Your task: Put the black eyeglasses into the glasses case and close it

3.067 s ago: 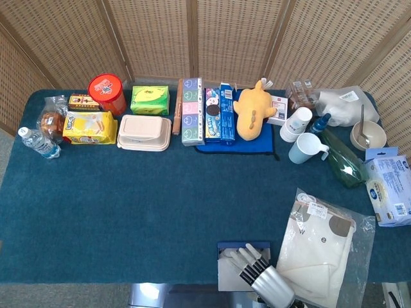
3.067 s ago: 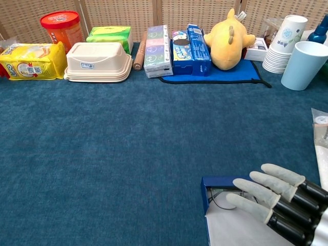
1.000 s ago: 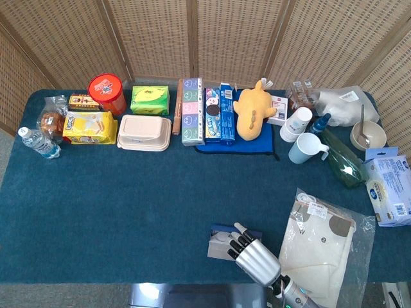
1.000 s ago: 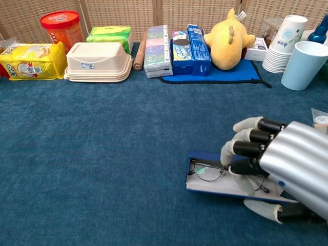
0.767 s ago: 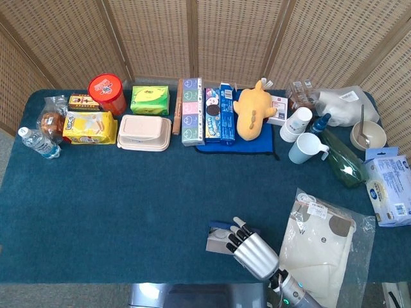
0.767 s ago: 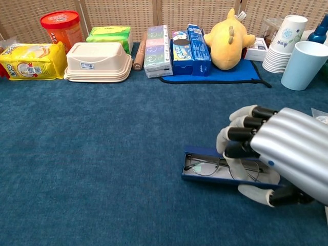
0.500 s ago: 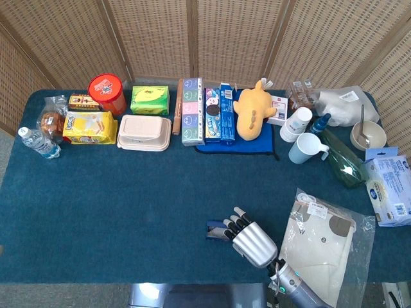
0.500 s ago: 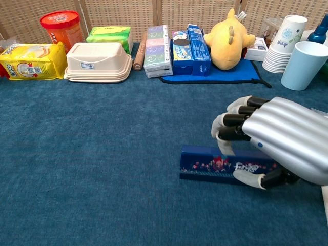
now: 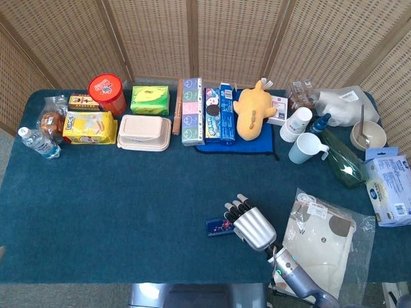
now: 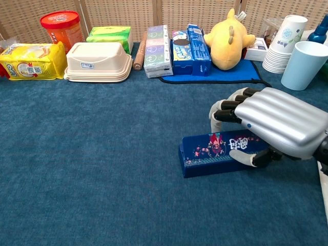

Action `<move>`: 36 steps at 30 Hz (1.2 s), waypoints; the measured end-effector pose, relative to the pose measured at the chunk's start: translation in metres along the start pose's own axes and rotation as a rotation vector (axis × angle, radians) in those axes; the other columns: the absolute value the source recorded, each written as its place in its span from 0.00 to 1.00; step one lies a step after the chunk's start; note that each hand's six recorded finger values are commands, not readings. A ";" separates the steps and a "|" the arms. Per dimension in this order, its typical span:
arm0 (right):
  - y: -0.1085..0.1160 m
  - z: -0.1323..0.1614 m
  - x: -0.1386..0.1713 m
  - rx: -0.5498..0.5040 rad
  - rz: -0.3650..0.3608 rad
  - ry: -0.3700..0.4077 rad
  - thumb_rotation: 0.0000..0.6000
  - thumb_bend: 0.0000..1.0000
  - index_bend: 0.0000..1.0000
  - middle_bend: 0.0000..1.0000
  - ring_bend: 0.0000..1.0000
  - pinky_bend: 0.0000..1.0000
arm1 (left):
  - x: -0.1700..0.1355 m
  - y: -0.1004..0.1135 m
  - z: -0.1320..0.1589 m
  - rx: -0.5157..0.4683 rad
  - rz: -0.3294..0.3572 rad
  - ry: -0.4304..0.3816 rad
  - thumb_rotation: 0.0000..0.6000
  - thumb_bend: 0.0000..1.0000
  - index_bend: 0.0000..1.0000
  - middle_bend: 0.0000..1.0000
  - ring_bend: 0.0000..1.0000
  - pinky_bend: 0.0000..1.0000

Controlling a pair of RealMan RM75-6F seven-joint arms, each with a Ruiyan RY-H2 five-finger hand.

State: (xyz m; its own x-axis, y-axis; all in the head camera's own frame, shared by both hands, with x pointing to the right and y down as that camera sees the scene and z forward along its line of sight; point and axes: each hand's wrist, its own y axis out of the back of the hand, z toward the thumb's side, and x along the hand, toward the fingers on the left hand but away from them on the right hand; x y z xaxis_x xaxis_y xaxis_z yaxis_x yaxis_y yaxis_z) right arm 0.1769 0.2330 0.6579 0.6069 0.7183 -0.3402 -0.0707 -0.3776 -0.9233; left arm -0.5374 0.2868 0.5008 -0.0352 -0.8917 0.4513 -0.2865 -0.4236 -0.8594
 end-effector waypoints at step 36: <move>0.014 0.000 -0.032 0.030 0.020 0.003 1.00 0.26 0.28 0.26 0.23 0.23 | -0.002 -0.005 -0.007 -0.001 -0.010 0.020 1.00 0.31 0.07 0.03 0.00 0.00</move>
State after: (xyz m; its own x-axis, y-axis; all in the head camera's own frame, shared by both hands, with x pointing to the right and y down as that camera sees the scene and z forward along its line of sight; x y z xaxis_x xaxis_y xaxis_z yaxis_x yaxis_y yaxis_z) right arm 0.1563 0.2048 0.6560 0.6074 0.7092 -0.3579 -0.1059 -0.3742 -0.9213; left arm -0.5423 0.2917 0.5055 -0.0519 -0.8840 0.4646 -0.2878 -0.4323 -0.8546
